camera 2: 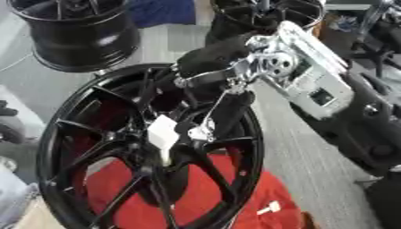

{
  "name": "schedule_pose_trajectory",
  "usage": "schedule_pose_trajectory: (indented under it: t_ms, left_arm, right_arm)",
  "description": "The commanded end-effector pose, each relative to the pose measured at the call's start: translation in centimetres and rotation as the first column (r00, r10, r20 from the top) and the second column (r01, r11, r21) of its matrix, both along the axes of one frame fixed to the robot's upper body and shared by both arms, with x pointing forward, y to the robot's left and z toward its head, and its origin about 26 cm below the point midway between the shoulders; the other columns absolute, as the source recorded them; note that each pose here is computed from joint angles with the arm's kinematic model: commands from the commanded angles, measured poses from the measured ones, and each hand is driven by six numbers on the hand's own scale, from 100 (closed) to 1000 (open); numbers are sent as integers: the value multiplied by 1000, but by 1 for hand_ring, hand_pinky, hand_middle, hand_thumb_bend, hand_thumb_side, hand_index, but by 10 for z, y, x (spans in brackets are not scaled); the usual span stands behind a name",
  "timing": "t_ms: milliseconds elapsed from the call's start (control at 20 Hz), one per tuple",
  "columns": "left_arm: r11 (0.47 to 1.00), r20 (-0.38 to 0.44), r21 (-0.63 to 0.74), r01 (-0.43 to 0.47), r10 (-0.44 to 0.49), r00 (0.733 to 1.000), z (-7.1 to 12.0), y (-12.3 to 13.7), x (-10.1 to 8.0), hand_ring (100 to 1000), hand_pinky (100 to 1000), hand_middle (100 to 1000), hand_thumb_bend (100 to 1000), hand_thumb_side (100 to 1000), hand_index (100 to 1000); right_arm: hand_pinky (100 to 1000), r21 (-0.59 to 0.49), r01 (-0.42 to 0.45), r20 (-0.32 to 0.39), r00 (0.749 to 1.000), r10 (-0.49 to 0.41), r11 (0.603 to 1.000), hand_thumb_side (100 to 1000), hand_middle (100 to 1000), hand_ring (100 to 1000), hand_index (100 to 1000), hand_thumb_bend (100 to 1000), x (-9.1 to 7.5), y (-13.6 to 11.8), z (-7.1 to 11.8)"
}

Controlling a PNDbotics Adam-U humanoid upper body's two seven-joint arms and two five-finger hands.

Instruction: Pull the pin out of the wheel hub.

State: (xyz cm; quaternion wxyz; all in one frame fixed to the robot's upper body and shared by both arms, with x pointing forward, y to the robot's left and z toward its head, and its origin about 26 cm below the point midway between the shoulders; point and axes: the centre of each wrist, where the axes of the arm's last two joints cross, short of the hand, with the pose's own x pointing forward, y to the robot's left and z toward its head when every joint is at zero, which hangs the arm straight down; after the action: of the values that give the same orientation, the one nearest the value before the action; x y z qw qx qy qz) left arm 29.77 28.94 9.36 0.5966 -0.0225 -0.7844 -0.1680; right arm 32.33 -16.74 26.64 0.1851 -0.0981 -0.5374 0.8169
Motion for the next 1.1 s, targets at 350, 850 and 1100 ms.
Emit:
schedule_pose_trajectory:
  t_ms: [350,850,1100]
  left_arm:
    - [1000,28,8,18,-18,999,8,-3,2,528,555,701,100,816,834]
    - [1000,29,8,25,-26,999,9,-4,3,528,555,701,100,817,835]
    - [1000,29,7,26,-27,999,9,-4,2,528,556,702,100,819,835]
  right_arm:
    - [658,-60,32,21,999,-31,998,473,904,536,981,100,18,0,-11]
    - [657,-102,52,7,999,-52,993,499,894,536,974,100,33,2,-29]
    - [660,-114,49,5,999,-49,992,499,888,537,969,100,36,3,-34]
